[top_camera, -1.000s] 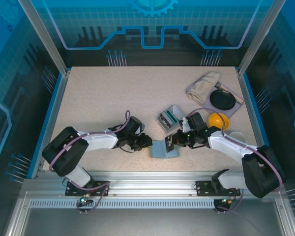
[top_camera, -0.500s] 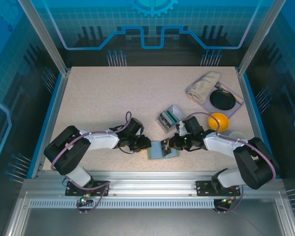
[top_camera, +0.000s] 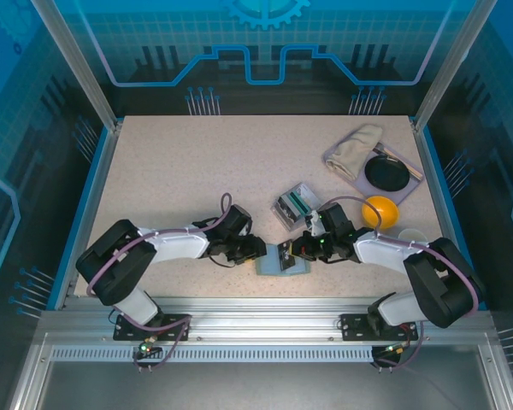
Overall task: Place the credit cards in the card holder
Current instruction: Insert the credit card into the card slot.
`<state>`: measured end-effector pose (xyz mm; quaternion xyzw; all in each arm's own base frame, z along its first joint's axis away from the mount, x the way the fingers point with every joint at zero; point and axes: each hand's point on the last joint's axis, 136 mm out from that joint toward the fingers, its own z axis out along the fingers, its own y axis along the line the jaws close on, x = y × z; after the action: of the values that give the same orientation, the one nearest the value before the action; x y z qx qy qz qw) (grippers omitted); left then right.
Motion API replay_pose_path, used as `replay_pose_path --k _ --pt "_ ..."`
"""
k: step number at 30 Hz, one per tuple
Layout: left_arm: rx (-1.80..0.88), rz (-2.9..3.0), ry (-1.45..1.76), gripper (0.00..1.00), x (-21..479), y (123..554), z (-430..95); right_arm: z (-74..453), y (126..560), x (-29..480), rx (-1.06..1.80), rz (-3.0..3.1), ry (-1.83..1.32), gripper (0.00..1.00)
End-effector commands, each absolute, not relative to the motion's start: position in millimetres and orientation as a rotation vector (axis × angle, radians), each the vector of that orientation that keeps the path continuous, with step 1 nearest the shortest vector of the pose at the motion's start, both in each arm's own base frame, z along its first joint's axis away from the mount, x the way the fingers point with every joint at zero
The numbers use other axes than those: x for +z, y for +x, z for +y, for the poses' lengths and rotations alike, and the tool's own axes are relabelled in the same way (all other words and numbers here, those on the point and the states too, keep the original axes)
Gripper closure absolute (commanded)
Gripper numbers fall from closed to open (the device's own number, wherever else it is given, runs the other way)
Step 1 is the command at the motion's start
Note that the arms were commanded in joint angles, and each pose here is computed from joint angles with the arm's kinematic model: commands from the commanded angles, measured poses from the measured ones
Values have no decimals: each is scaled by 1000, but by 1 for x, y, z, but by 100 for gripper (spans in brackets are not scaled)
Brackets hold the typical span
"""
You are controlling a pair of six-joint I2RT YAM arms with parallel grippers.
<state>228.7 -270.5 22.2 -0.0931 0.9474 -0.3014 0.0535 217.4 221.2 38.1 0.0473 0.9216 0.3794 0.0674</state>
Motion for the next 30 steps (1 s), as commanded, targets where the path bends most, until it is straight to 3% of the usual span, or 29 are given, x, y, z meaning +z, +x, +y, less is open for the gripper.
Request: replay_pose_path --k 1,5,8,17,20,30 --pt "-817 2919 -294 56 17 216 -254 220 211 30 1132 2810 169 99" --pt "-860 2889 -283 49 28 214 -255 216 211 27 1101 2821 188 99" --pt "-903 2862 -283 51 34 213 -257 216 212 26 1095 2826 192 99" --pt "-902 2888 -287 81 22 213 -260 219 213 35 1135 2788 189 99" --pt "-870 2907 -307 86 12 212 -258 220 216 44 1153 2757 181 99" --pt "-845 2926 -356 90 3 212 -256 222 214 43 1186 2749 187 99"
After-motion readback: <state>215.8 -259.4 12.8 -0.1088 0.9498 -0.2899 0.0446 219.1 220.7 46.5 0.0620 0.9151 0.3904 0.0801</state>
